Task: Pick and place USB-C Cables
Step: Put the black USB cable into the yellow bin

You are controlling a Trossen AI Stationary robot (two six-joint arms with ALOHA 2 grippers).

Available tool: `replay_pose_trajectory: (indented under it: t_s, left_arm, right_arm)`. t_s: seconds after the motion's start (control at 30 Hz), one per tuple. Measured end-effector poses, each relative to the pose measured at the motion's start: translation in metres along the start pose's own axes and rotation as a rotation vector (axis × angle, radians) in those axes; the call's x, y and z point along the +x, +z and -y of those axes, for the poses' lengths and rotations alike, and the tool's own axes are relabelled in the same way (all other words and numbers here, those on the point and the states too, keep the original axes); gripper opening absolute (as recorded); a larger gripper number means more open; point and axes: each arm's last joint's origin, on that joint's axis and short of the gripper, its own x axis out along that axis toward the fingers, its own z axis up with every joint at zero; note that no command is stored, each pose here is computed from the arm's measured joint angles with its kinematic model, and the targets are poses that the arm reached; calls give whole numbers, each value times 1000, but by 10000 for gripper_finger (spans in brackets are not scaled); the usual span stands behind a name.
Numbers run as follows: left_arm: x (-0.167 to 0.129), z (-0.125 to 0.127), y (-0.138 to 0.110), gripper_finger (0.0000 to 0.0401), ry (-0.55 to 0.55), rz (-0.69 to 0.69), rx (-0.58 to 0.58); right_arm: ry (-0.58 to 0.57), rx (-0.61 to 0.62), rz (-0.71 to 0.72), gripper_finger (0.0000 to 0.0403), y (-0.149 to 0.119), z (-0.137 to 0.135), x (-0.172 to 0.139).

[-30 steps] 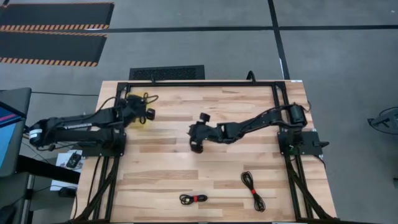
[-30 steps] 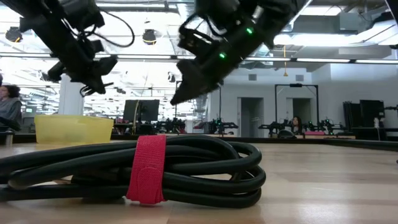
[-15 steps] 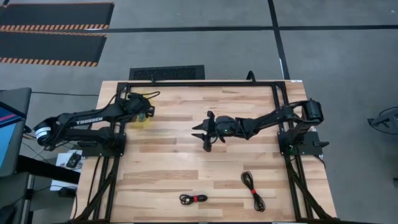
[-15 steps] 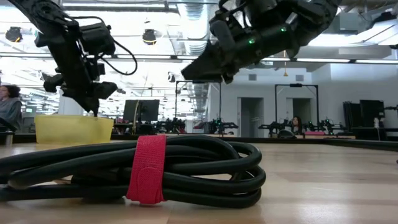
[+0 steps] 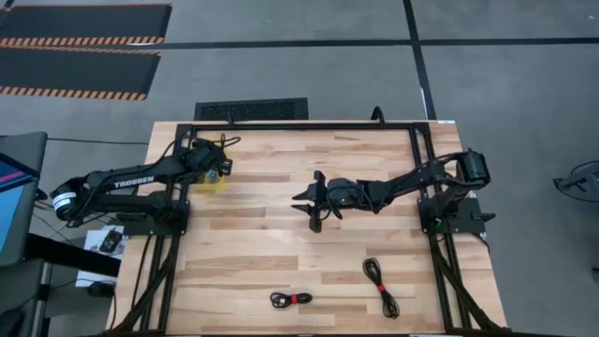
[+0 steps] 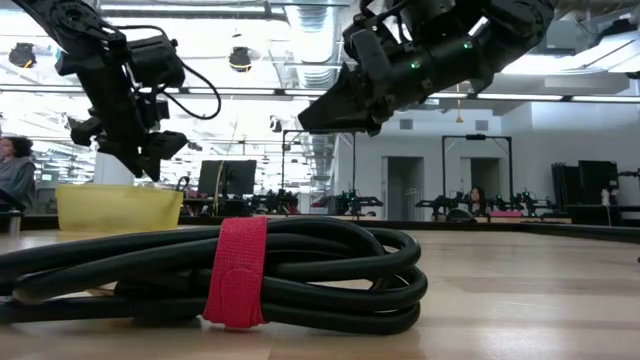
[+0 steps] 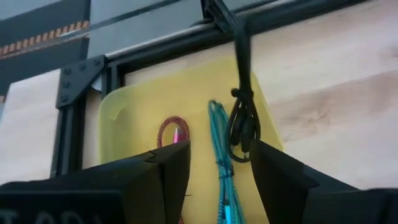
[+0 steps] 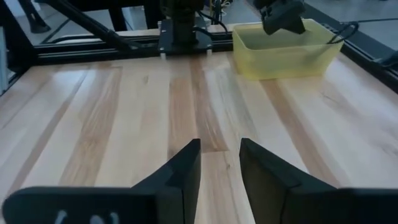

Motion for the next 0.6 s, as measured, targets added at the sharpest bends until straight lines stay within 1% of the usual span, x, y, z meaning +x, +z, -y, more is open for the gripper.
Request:
replay_pose_trajectory:
  t_s: [0.07,0.13,0.17,0.27,0.33,0.5,0.6]
  left_arm:
    - [0,1,3,149,23,47,-13]
    - [-1,3,9,143,10,108,-24]
    - [-1,5,13,140,-13,132,-26]
    - [-2,11,23,132,-145,176,-36]
    - [-1,11,28,128,-187,191,-58]
    - [10,1,32,116,-101,176,-114]
    - [20,-3,34,106,-128,133,-133]
  right_arm:
    - [1,5,0,130,0,0,0]
    - [2,5,0,126,0,-1,0]
    - [2,9,0,125,0,-1,0]
    - [0,12,0,120,0,0,0]
    - [1,12,1,119,0,0,0]
    - [1,13,2,118,0,-1,0]
    - [2,21,2,118,0,-1,0]
